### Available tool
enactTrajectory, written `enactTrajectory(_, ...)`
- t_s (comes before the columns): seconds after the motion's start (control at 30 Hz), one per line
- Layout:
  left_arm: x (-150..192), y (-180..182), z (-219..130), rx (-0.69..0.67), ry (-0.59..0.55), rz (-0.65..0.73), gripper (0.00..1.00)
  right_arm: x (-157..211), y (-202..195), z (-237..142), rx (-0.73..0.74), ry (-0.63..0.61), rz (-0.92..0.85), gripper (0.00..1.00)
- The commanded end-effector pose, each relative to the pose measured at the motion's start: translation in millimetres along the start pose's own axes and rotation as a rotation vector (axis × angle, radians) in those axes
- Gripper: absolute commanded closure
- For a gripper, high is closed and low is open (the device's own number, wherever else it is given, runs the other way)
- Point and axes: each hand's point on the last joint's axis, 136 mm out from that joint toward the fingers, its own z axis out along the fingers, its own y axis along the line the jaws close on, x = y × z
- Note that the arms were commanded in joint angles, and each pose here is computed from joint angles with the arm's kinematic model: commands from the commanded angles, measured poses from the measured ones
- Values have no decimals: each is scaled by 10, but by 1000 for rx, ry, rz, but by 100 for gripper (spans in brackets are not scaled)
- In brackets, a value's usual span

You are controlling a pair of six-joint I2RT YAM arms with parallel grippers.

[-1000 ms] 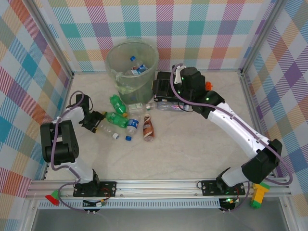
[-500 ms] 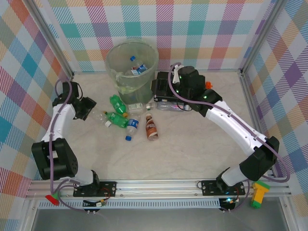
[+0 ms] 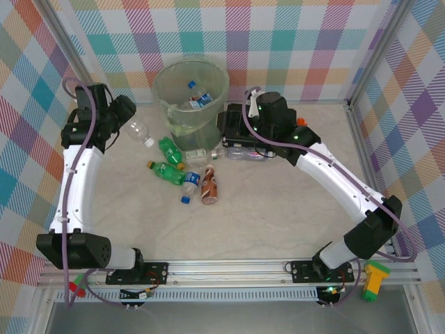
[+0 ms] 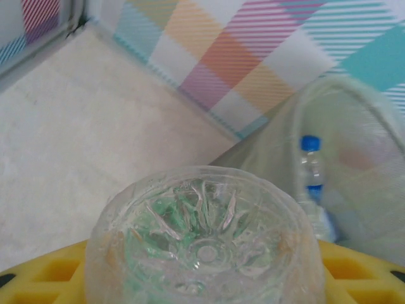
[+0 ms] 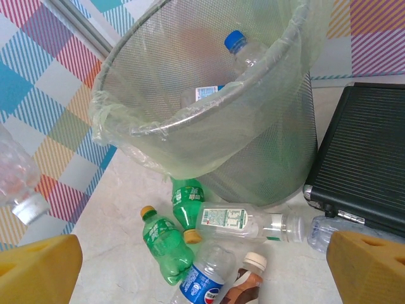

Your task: Put the plastic bottles in the bin

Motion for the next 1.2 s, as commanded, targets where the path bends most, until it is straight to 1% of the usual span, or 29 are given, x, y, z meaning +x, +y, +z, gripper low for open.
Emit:
enactTrajectory(0.0, -342, -299, -54, 45, -140, 99, 42, -81, 102, -48, -21, -10, 4, 1)
enactTrajectory(0.1, -481, -541, -52, 106, -199, 133, 42, -95, 104, -58, -18, -12, 6, 1)
enactTrajectory(0.27, -648, -868, 64, 174, -275, 169, 43, -130, 113, -87, -13, -17, -2, 1)
enactTrajectory(0.43, -760, -1168, 286, 207, -338, 253, 44, -156, 100, -120, 0, -25, -8, 1)
enactTrajectory(0.6, -860, -1425, 527, 254, -404, 283, 44, -157, 93, -152, 6, -29, -2, 1)
enactTrajectory(0.77, -809, -1557, 843, 226, -415, 381, 44, -196, 85, -218, 17, -47, -8, 1)
enactTrajectory(0.87, -771, -1601, 974, 210, -427, 430, 44, -204, 77, -248, 22, -52, -10, 1)
enactTrajectory(1.0, -696, -1614, 1130, 212, -419, 441, 44, -193, 54, -257, 33, -51, -11, 1)
enactTrajectory(1.17, -568, -1646, 1221, 214, -394, 459, 44, -179, 43, -236, 35, -49, -12, 1)
